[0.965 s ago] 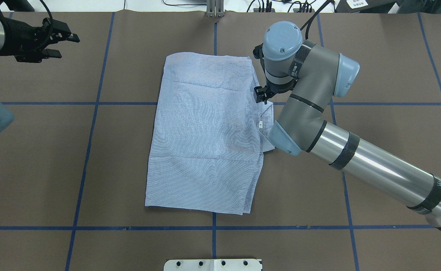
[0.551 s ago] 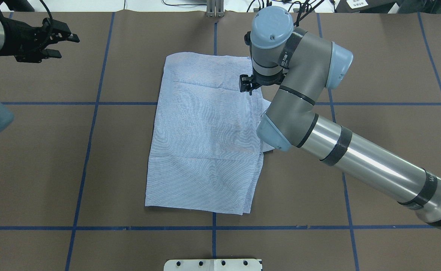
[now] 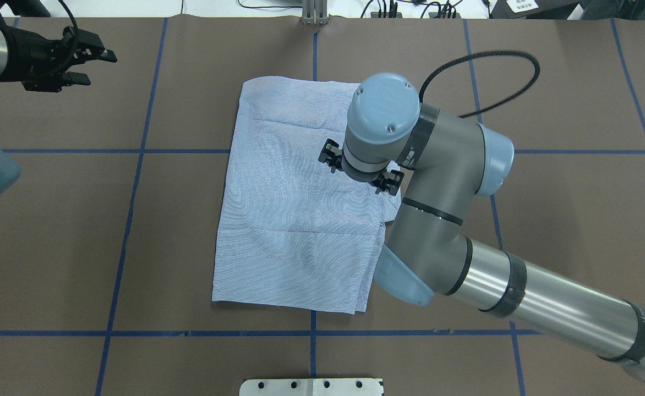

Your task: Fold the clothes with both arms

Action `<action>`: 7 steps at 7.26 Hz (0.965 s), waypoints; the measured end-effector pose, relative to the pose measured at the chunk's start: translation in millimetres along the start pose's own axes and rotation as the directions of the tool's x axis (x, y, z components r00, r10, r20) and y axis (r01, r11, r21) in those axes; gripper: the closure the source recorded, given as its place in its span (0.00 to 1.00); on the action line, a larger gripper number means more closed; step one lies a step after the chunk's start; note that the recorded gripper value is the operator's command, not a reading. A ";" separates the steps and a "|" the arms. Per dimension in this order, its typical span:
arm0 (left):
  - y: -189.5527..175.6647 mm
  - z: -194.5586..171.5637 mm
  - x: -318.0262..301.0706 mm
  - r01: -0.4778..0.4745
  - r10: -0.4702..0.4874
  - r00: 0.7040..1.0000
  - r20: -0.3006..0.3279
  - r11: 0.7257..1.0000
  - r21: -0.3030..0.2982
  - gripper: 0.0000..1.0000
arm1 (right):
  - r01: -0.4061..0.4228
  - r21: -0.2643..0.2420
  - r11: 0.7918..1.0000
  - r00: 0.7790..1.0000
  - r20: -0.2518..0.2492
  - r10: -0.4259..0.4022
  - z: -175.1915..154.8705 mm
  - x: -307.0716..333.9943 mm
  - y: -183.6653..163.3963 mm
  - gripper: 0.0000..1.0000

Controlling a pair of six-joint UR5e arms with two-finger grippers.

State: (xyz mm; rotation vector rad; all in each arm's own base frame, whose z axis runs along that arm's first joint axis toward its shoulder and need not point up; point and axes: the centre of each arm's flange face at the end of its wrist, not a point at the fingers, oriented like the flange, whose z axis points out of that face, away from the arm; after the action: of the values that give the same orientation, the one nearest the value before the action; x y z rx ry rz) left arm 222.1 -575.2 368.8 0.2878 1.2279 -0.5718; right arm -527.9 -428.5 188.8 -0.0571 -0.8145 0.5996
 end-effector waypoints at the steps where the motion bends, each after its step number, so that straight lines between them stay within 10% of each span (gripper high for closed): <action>1: 0.1 0.0 -0.2 0.000 0.000 1.000 0.000 1.000 0.000 0.18 | -0.138 0.017 0.990 0.989 0.051 0.137 6.6 18.1 38.9 0.00; 7: 0.3 -2.7 2.4 -0.003 0.003 1.000 -0.006 1.000 0.003 0.18 | -0.424 0.023 0.905 0.904 0.073 0.421 50.6 90.5 167.8 0.07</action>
State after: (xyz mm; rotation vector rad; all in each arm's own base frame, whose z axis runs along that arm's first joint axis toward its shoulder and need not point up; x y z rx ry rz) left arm 220.6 -574.2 365.6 0.2940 1.2326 -0.5708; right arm -595.9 -250.1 238.6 -0.1833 -0.8608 1.0333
